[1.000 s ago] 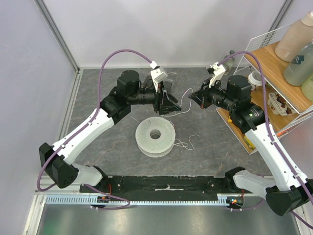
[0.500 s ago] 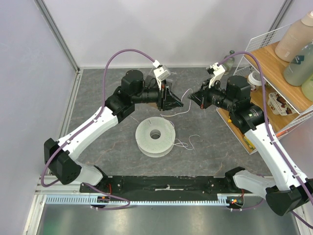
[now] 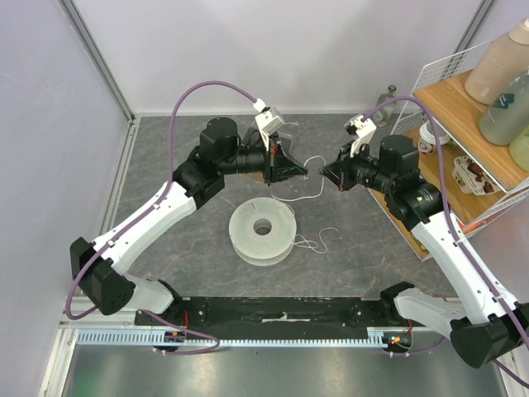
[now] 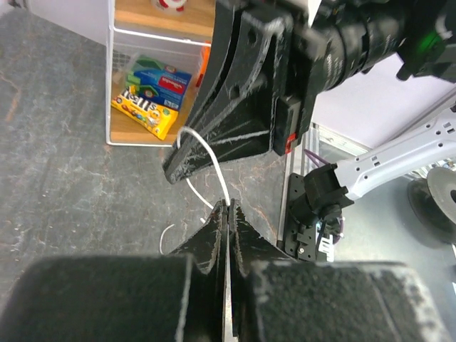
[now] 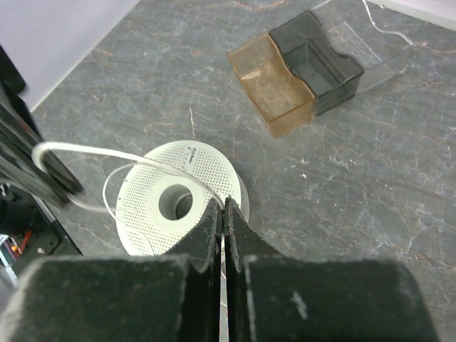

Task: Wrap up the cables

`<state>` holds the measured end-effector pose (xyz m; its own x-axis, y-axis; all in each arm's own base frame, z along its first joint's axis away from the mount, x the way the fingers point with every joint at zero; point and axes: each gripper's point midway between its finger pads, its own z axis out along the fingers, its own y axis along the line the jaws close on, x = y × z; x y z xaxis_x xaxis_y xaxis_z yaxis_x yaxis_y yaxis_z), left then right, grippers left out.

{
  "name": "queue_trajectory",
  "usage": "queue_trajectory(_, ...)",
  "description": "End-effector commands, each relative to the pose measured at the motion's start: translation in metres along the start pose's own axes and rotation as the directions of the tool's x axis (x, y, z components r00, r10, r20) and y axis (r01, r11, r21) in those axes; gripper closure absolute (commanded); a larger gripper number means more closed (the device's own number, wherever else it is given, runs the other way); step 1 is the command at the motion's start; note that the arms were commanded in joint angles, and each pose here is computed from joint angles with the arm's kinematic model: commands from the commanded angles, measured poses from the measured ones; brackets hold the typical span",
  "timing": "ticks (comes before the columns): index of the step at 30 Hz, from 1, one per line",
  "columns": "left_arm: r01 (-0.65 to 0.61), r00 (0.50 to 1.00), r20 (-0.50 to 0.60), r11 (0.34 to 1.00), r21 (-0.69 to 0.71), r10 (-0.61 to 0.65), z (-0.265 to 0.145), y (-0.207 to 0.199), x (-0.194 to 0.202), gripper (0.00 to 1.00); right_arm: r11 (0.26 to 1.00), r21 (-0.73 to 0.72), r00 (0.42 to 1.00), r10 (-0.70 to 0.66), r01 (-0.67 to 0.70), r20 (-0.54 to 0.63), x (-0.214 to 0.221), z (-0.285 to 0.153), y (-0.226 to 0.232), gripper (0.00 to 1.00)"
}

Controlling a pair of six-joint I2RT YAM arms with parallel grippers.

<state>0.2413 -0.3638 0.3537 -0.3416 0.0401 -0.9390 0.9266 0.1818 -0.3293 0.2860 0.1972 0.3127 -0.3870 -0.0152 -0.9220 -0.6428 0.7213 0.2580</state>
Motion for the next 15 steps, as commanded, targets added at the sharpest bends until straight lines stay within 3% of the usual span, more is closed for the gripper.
queue_trajectory(1,-0.152,0.977,0.142,0.987,-0.052,0.158,-0.026,-0.016,-0.058,0.98,0.991,-0.045,0.992,-0.122,0.123,0.021,0.004,-0.007,0.006,1.0)
queue_trajectory(7,-0.16,0.955,0.24,0.984,-0.082,0.175,-0.035,-0.011,-0.081,0.98,0.926,-0.292,0.97,-0.238,0.239,0.039,0.017,-0.014,0.044,1.0)
queue_trajectory(11,-0.112,0.958,0.26,0.993,-0.043,0.12,-0.033,-0.017,-0.085,0.98,0.896,-0.325,0.953,-0.295,0.303,0.074,0.012,-0.018,0.05,0.63)
queue_trajectory(13,-0.103,0.962,0.253,0.994,-0.023,0.105,-0.032,-0.02,-0.083,0.98,0.898,-0.264,0.936,-0.338,0.351,0.096,0.003,-0.019,0.042,0.35)
queue_trajectory(15,-0.087,0.967,0.238,0.996,-0.025,0.09,-0.031,-0.018,-0.078,0.98,0.894,-0.17,0.91,-0.397,0.414,0.121,-0.013,-0.023,0.031,0.22)
